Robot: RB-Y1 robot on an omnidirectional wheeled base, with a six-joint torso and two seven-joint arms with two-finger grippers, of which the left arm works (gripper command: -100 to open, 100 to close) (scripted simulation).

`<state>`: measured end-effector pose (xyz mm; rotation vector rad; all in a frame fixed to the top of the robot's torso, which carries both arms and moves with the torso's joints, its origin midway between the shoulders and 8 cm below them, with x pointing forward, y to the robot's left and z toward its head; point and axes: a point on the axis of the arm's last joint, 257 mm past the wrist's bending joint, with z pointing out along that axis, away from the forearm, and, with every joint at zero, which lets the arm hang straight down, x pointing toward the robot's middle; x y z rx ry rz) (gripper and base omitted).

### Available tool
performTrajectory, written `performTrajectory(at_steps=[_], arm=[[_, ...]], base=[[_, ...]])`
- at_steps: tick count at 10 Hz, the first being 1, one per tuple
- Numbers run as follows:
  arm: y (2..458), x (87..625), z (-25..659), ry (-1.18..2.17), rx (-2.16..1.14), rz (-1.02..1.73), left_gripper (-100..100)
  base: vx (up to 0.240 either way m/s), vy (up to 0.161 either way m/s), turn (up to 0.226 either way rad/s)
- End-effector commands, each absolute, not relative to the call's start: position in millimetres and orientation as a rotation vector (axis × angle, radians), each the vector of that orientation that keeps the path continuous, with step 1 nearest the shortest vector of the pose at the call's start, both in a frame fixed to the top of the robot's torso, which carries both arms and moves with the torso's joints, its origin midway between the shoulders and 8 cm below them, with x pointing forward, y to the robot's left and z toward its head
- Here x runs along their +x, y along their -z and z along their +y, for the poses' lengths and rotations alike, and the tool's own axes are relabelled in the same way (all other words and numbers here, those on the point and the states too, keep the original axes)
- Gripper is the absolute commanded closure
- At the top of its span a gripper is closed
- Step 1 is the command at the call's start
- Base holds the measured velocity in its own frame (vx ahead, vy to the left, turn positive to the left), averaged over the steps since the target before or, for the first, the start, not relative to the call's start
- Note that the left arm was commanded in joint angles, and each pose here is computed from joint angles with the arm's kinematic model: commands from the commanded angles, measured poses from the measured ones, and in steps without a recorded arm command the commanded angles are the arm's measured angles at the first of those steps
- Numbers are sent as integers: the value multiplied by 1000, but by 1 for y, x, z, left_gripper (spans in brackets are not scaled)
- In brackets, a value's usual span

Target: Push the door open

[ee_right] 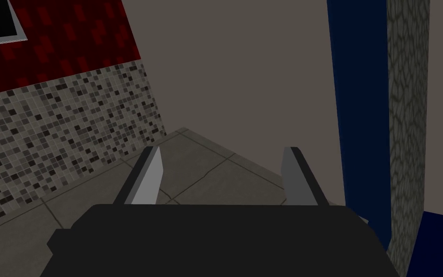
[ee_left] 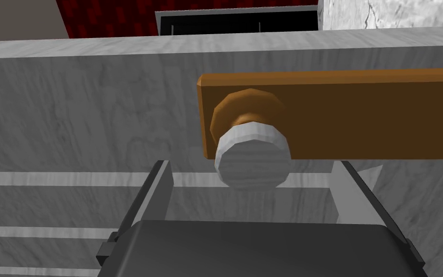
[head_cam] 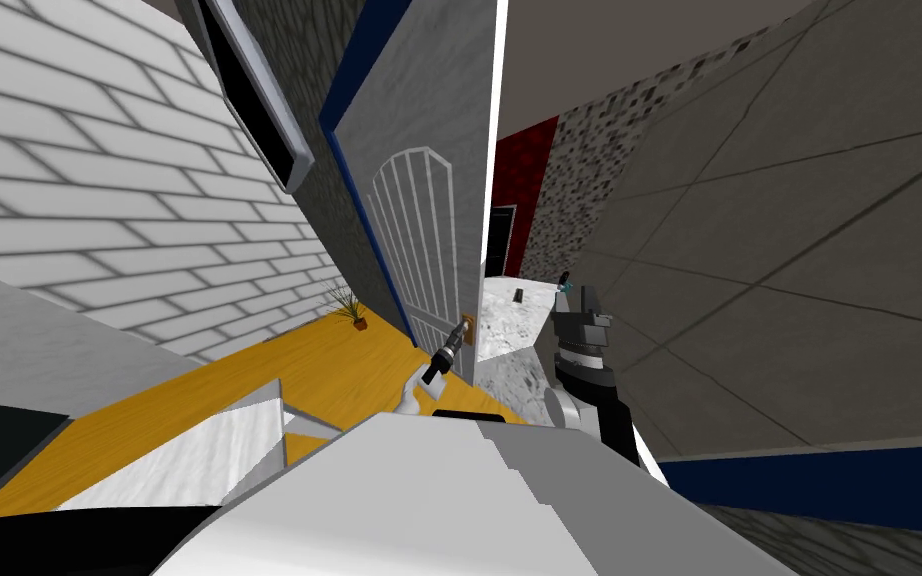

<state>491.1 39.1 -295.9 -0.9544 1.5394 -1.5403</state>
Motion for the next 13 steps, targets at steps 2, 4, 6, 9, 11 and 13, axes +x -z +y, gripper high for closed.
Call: performTrajectory(at_steps=[2,4,6,9,11,13], arm=[[296,495,40,1535,-960,1534,-100],[296,494,40,1536,-958,1535,100],[296,494,40,1536,-958,1535,100],[296,494,40,1536,-958,1535,100],[294,502,49,1519,-964,1517,100],[293,508,60,1498,-975,1501,100]], base=[[181,-56,-30],[33,-11,2],[-17,8,-12],[0,0,0],[118,-101,47],[150,-128,45]])
